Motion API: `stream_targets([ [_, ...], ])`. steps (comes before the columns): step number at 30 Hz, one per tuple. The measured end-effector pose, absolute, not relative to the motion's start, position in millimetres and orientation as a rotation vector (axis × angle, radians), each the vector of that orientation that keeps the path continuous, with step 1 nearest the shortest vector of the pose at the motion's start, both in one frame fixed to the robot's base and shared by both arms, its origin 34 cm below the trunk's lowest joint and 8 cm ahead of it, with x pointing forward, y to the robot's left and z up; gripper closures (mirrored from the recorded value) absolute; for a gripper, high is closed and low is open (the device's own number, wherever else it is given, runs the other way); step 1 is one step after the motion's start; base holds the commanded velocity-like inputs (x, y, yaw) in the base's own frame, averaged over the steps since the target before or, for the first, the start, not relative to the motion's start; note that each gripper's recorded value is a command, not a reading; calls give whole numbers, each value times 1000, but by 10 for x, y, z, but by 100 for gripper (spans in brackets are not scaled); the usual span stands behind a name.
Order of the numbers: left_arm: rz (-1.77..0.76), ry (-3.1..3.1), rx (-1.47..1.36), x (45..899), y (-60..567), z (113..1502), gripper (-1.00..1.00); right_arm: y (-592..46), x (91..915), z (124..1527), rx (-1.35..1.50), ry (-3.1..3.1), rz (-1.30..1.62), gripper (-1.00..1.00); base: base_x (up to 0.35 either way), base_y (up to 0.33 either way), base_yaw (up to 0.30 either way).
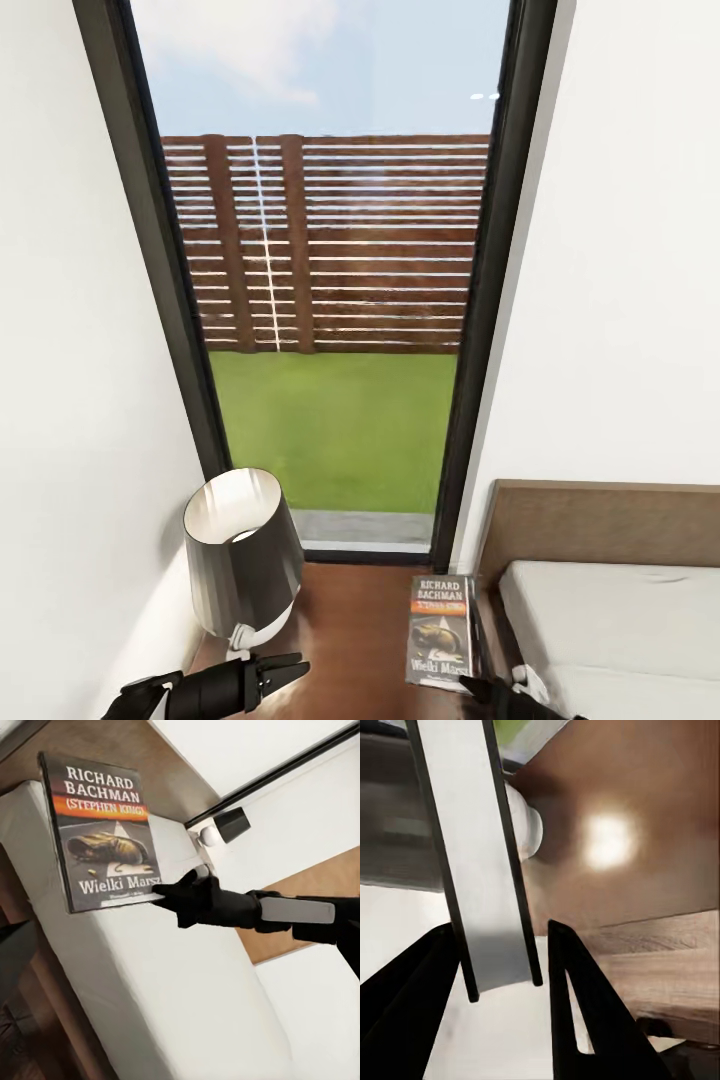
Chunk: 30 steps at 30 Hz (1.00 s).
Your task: In the bedroom, move the book from the bed onto either nightstand, and place the two sandals side by side next to the bed.
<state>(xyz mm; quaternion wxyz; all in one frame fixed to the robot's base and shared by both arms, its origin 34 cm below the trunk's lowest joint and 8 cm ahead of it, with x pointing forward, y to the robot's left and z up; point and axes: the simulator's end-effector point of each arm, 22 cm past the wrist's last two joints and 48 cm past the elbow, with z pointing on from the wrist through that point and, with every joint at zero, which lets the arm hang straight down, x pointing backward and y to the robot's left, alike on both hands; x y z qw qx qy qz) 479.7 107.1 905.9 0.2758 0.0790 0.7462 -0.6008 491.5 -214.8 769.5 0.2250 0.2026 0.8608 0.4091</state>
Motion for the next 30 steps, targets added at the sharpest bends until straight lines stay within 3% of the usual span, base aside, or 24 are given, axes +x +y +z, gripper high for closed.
stream_targets([
  [8,-1613,2005,210,4801,1079,9058,-100,-1100,4848,7821,525,2364,1333,100,0,0,0],
  [30,-1613,2006,208,4804,1083,9041,-100,-778,5109,8274,539,2364,1559,100,0,0,0],
])
